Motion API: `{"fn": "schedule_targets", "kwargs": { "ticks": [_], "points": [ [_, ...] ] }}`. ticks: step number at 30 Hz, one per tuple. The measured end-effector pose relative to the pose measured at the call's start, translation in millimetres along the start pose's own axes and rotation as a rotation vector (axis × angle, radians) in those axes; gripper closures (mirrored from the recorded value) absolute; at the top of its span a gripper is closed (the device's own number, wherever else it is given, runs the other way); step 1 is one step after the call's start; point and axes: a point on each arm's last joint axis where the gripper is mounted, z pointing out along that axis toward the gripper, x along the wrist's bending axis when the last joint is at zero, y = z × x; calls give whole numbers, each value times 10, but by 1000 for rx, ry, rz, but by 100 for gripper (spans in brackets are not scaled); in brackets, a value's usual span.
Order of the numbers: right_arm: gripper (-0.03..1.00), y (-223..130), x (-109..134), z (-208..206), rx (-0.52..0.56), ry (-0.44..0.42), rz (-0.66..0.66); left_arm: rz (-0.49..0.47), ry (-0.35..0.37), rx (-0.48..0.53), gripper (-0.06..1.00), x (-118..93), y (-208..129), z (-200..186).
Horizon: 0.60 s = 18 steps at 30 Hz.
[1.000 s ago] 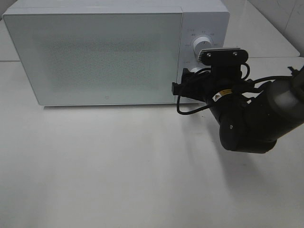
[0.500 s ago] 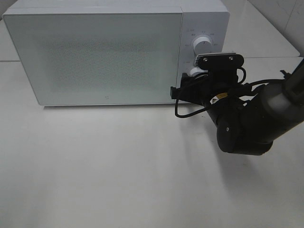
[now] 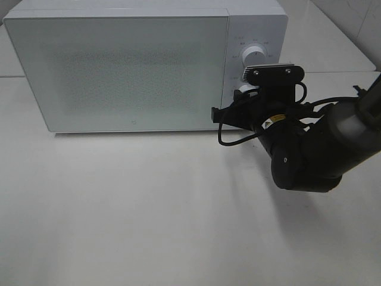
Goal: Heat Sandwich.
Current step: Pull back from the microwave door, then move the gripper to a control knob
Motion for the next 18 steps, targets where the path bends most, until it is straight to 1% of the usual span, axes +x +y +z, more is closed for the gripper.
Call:
{"fn": "schedule_targets", "kwargs": {
  "ticks": [18],
  "points": [
    [53, -2, 0, 0, 2, 0, 0, 0, 0, 0, -4, 0, 0, 0]
  ]
}}
